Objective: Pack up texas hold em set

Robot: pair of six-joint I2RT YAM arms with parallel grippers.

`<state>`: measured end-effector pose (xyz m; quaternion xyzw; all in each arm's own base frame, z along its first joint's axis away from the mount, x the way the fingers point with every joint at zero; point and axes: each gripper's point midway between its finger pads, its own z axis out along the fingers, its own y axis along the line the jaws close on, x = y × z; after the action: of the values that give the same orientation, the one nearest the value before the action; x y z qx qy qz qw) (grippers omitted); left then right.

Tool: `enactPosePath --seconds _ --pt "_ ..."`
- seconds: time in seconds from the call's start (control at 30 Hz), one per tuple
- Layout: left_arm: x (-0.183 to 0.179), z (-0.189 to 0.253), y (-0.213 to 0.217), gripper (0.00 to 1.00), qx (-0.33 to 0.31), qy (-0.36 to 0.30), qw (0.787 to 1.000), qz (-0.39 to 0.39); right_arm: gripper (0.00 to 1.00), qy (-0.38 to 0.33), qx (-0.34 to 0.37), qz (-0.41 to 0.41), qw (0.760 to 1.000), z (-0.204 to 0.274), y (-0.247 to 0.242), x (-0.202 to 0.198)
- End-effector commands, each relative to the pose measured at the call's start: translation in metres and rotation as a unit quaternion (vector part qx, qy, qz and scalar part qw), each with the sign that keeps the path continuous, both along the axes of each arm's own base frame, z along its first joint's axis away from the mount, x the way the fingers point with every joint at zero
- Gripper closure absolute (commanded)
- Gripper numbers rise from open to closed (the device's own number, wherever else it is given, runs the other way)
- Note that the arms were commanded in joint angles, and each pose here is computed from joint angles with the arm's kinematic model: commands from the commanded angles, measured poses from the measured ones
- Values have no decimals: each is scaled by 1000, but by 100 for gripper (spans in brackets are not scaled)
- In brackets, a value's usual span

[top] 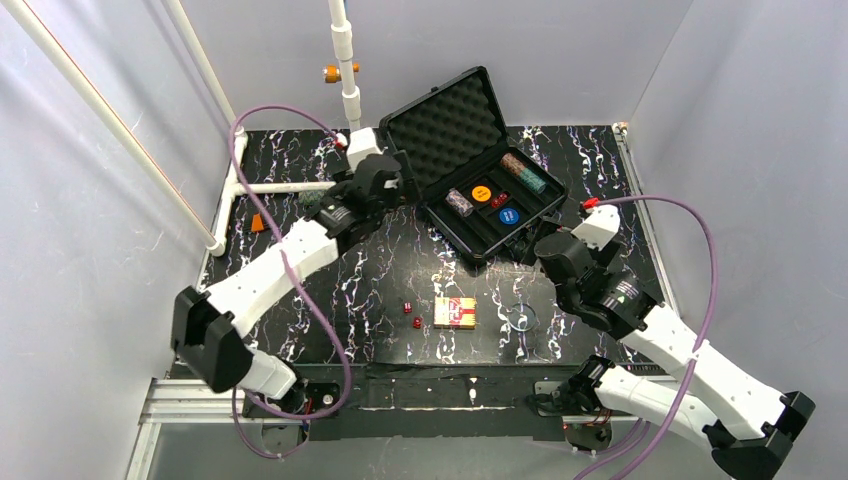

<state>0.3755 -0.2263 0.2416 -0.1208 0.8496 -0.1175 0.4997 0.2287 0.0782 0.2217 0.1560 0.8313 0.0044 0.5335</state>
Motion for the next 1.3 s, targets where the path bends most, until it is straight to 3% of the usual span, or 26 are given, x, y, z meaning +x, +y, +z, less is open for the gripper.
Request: enactPosePath --seconds 0.0,0.17,0.37,0.63,0.8,1.07,1.27 --pt "-16 12 56 2 77 -27 996 21 0 -24 34 16 999 19 16 8" --pt "-42 10 104 2 71 7 997 37 0 -25 54 42 997 21 31 12" --pt "-70 18 145 2 106 0 993 42 0 -26 70 78 994 23 51 16" --pt "-96 32 169 2 134 -6 991 31 0 -79 114 239 961 50 98 5" --pt "-106 22 187 2 156 -16 986 58 0 -96 149 246 953 51 105 4" --pt "-108 10 190 2 166 -29 984 51 0 -30 113 265 957 32 127 14" --pt "-112 10 203 2 195 -29 978 70 0 28 65 328 942 20 159 20"
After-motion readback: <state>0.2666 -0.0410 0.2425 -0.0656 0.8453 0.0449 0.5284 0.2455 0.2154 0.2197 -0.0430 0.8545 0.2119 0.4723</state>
